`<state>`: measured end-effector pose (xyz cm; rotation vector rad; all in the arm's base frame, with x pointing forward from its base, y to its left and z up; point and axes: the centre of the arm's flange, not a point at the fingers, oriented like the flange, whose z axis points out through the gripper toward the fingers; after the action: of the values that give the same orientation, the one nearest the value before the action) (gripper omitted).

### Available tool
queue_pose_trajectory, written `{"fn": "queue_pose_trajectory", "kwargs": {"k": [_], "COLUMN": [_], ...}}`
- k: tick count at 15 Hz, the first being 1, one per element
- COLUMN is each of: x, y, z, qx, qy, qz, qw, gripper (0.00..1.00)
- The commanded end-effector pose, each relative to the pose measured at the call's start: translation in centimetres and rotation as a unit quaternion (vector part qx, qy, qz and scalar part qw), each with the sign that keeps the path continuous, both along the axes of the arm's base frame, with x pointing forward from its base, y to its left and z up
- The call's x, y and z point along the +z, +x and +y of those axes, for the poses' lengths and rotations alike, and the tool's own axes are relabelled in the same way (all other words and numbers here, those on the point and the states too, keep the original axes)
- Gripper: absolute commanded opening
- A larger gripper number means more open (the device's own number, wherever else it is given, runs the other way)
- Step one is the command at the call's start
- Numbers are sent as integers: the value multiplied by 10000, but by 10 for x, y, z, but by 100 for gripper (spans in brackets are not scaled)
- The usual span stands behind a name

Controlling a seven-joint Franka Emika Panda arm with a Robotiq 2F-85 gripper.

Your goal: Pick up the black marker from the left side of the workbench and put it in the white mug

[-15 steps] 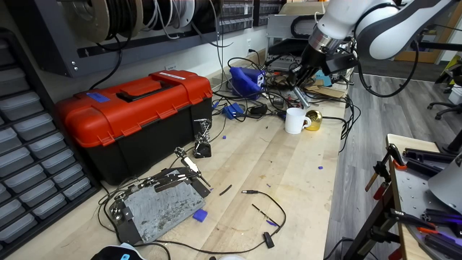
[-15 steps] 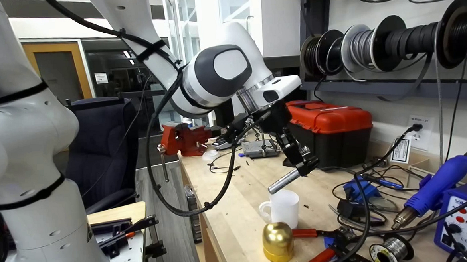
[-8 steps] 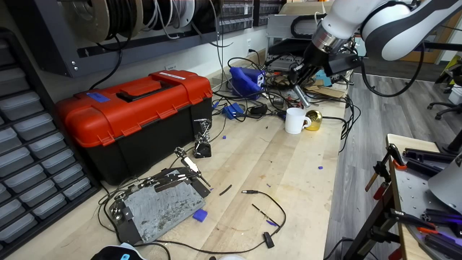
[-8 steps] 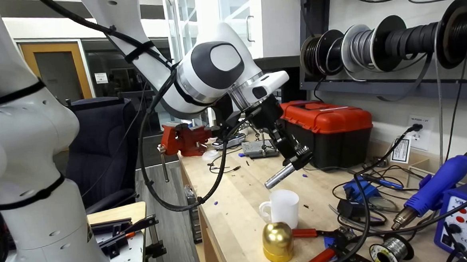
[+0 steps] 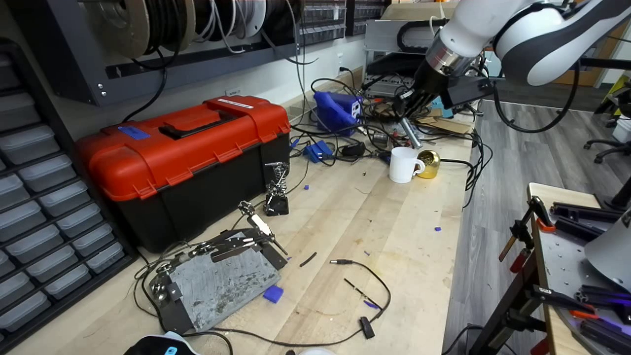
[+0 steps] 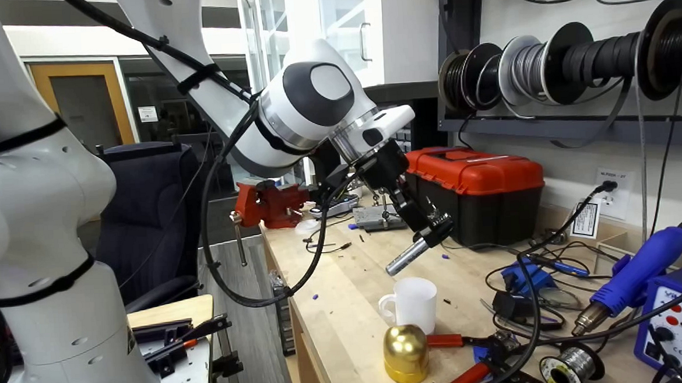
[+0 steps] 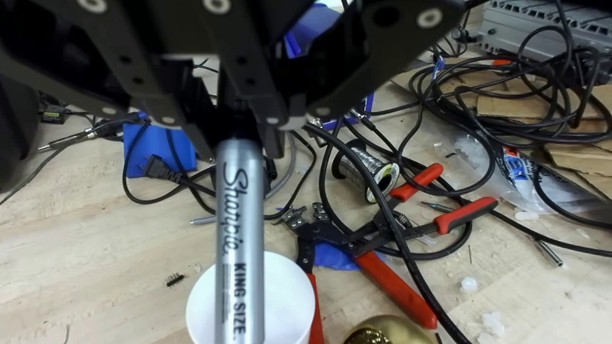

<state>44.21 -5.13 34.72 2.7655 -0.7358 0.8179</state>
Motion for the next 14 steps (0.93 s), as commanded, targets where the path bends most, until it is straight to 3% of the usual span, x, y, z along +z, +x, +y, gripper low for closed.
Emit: {"fn": "queue_pose_trajectory", "kwargs": {"k": [1,14], "x": [-1,11], "y": [-1,38], "z": [-3,-13], "qx": [-133,-61], "qy": [-114,-245], "qz": [-135,-146], "qw": [9998,9996], "gripper": [5,5]}}
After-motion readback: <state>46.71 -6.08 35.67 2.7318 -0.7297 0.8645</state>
